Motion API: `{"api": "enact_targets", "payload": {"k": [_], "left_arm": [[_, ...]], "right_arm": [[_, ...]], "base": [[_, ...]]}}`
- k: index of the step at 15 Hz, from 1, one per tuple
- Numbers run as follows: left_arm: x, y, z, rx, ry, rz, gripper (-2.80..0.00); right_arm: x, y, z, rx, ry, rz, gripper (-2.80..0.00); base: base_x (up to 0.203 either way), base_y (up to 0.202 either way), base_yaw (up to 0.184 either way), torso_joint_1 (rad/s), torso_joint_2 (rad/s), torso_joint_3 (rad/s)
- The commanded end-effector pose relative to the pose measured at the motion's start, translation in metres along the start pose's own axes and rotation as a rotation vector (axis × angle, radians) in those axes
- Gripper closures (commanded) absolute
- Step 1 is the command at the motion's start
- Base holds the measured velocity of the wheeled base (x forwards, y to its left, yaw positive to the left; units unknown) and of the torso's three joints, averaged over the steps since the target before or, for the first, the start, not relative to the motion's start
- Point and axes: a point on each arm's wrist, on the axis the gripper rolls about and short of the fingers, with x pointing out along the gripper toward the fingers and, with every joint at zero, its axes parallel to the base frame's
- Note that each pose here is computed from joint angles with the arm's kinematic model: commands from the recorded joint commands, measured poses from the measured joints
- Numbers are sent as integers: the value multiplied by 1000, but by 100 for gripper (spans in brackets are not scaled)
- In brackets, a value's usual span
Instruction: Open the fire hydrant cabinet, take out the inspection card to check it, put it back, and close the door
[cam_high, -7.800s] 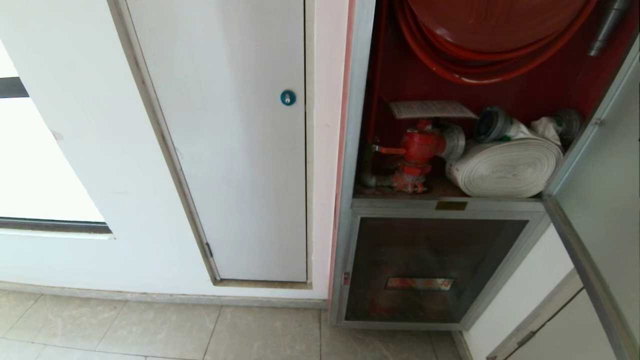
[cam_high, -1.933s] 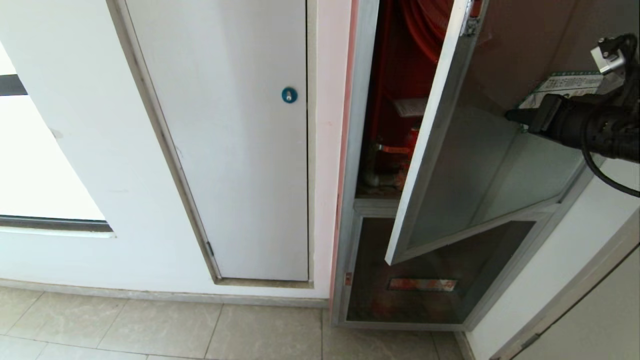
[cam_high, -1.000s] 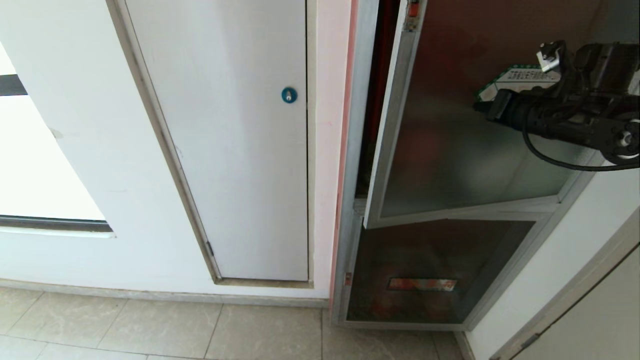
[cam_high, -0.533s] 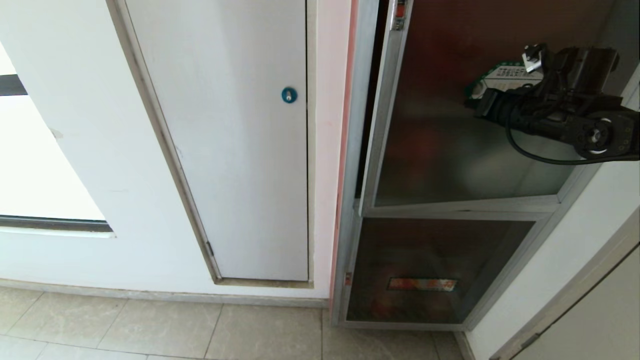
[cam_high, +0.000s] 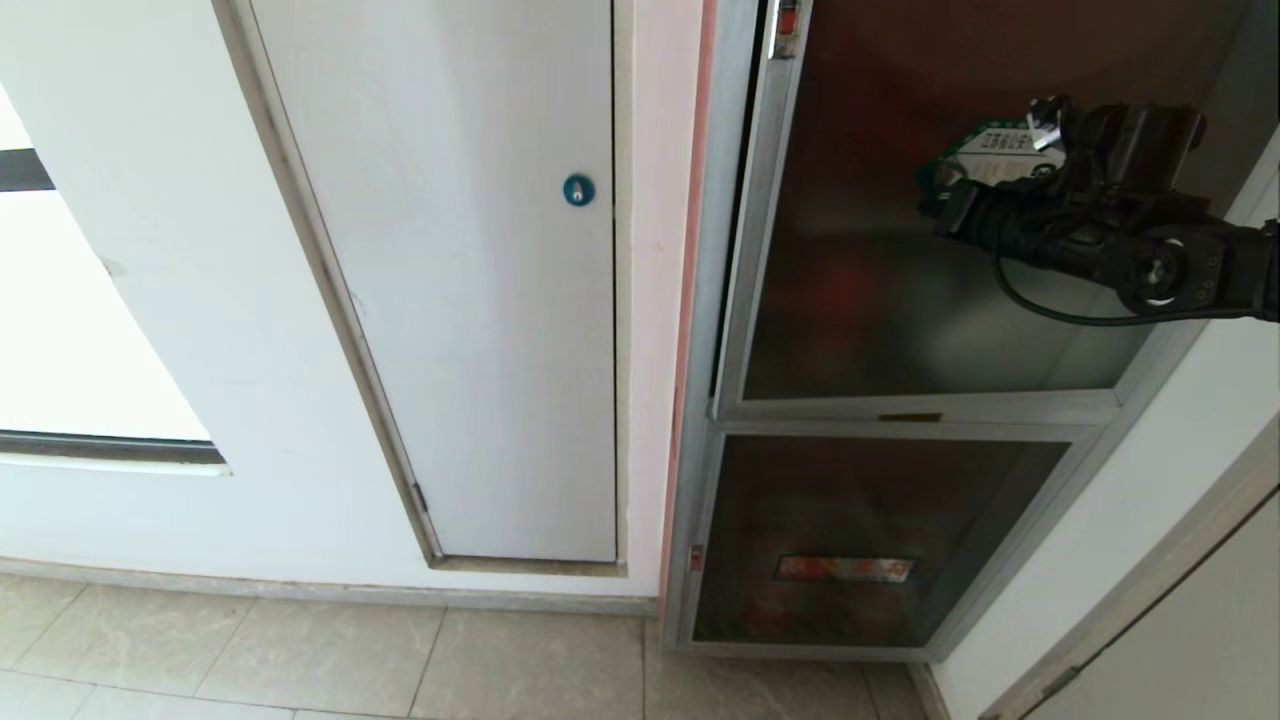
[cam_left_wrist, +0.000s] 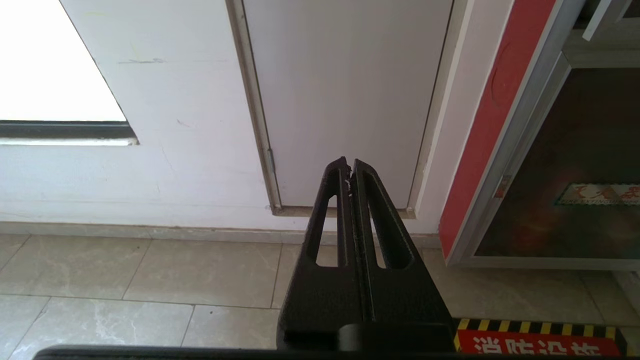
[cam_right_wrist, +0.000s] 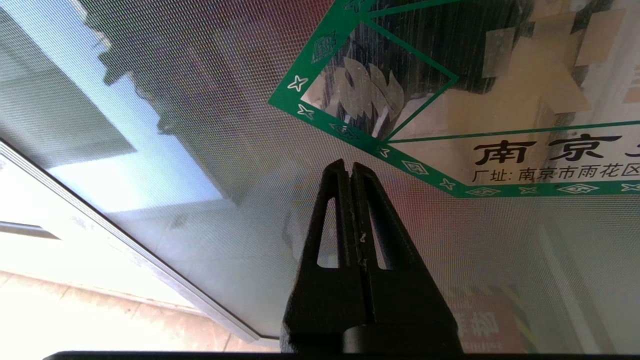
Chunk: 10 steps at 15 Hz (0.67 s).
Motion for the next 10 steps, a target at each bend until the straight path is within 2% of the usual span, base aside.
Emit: {"api": "enact_targets", "payload": {"k": [1,6,10], "left_arm": [[1,0,-4,0,13,0,0],[1,0,-4,0,13,0,0],[1,0,-4,0,14,0,0]], "right_arm": [[0,0,1,0,-4,3,0],[-19,9,13,-1,-13,6,0],[-63,25,32,-6,-37,6,0]], "base": [[0,0,0,0,0,0],[0,0,0,0,0,0],[0,0,0,0,0,0]]}}
